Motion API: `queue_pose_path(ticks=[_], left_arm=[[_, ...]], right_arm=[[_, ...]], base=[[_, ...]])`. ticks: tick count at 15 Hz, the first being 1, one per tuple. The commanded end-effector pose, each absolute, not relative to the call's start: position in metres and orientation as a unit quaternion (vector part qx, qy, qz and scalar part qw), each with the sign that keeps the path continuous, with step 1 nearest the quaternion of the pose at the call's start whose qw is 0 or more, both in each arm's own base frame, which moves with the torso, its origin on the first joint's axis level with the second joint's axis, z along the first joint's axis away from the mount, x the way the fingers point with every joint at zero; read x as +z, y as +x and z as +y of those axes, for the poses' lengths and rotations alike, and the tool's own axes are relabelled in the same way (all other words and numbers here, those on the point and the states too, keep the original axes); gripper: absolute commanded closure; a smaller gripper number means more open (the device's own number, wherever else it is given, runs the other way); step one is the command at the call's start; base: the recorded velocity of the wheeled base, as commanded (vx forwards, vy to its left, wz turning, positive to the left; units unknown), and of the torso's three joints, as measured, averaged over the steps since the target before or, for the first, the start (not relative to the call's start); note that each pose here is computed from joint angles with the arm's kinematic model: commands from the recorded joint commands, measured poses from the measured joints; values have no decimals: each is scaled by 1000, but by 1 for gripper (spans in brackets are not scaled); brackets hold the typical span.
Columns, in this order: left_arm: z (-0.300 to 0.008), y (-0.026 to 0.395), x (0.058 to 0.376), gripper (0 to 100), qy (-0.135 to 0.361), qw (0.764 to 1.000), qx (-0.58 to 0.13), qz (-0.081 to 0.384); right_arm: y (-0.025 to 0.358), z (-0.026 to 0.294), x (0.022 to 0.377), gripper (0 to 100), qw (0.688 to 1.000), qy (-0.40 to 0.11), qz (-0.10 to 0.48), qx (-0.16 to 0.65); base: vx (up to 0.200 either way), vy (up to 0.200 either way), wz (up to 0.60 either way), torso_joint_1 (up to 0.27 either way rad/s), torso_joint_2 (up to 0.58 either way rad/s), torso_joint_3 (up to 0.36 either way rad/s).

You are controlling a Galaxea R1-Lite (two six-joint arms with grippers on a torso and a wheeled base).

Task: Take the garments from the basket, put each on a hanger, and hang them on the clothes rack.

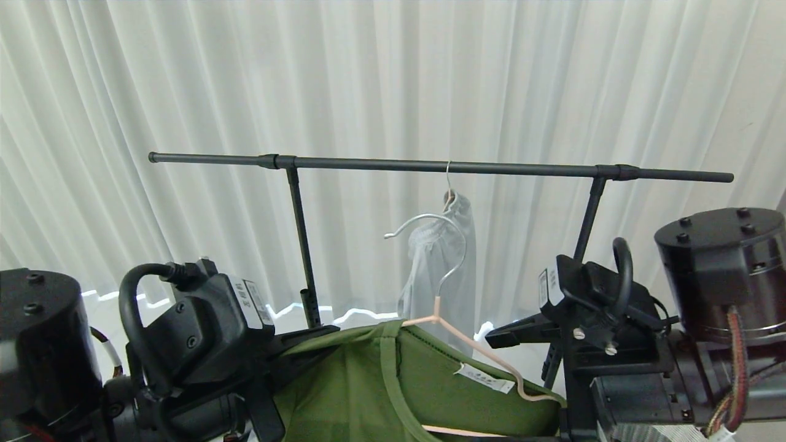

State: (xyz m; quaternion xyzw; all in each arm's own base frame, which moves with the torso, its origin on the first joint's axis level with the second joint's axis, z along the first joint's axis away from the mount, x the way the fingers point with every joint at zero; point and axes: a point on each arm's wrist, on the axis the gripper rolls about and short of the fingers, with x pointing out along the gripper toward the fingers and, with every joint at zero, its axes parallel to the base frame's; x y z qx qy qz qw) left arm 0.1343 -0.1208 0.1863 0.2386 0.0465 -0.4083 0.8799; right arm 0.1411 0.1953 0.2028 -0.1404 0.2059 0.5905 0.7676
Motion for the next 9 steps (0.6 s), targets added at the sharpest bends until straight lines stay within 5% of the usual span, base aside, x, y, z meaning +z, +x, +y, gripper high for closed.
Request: queue_pose_path(ticks=[1, 9], left_arm=[[-120, 133, 189, 100, 238, 880, -409, 39], [-119, 124, 192, 100, 235, 876, -420, 25]], right_arm=[[147, 204, 193, 0, 761, -145, 224, 591], [159, 211, 184, 0, 756, -144, 240, 592]], base=[[0, 0, 0, 0, 0, 0], [0, 0, 0, 0, 0, 0]])
